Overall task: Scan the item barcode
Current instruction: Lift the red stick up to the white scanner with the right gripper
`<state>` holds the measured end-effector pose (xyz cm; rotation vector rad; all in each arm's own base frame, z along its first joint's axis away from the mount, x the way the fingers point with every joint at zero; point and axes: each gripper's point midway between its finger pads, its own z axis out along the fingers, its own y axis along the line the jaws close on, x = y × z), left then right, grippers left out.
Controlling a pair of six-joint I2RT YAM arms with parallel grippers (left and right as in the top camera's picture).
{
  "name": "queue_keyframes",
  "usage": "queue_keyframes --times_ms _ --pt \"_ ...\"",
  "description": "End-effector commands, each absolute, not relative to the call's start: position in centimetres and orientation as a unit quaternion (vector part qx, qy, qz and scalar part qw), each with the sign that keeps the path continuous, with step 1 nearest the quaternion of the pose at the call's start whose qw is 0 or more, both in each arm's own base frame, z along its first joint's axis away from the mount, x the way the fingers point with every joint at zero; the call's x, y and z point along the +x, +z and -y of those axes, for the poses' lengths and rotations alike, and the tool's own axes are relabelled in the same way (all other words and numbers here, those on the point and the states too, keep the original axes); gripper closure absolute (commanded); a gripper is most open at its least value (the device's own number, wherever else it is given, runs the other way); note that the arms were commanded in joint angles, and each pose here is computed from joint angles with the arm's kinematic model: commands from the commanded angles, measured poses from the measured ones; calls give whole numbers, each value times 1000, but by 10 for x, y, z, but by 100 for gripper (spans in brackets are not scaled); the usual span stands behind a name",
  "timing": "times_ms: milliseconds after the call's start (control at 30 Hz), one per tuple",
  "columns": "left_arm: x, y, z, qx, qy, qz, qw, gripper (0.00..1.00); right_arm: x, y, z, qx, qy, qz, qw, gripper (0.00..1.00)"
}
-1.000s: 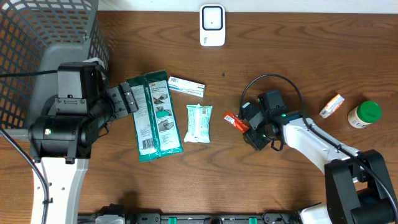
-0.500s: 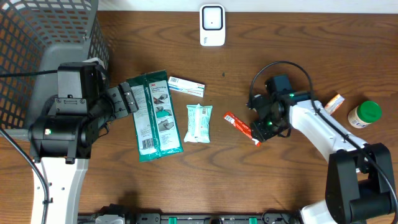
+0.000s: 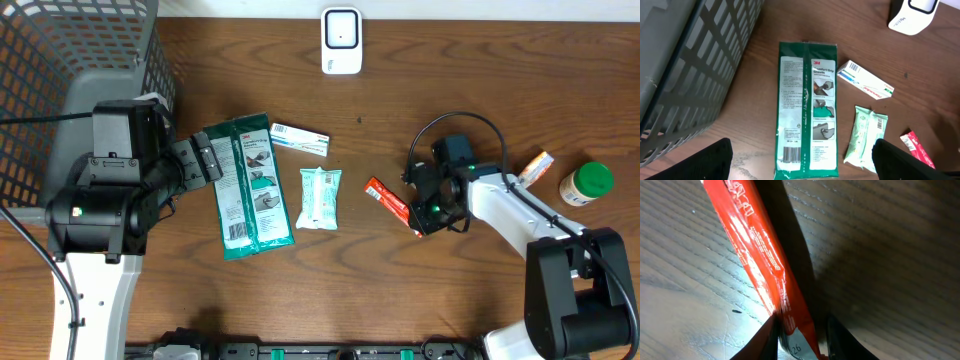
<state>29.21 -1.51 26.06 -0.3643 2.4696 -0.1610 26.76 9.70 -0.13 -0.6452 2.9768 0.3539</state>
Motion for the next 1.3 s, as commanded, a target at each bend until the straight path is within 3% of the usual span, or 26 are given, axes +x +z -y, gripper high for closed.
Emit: queue_keyframes --times_ms 0,167,267,467,800,1033,1133,1267 --pt "293 263 13 -131 -54 -937 319 10 260 -6 -101 -208 118 -970 30 81" --pt "293 263 13 -131 -54 -937 319 10 262 -8 -95 -210 95 -972 32 99" --pt "293 263 13 -131 -54 -937 319 10 279 12 -97 -192 91 -976 52 99" --pt "293 264 13 -131 -54 -937 319 10 336 92 -89 -200 4 -963 182 99" --pt "293 263 13 -131 -54 -937 319 10 389 202 -118 -293 -90 -899 313 99" --pt "293 263 13 -131 -54 -937 319 10 432 305 -137 -301 -92 -887 338 99" --pt "293 263 13 -131 -54 -937 319 10 452 295 -151 -314 -94 -885 331 99" --pt "293 263 13 -131 -54 -937 319 10 498 246 -168 -317 -104 -885 326 99"
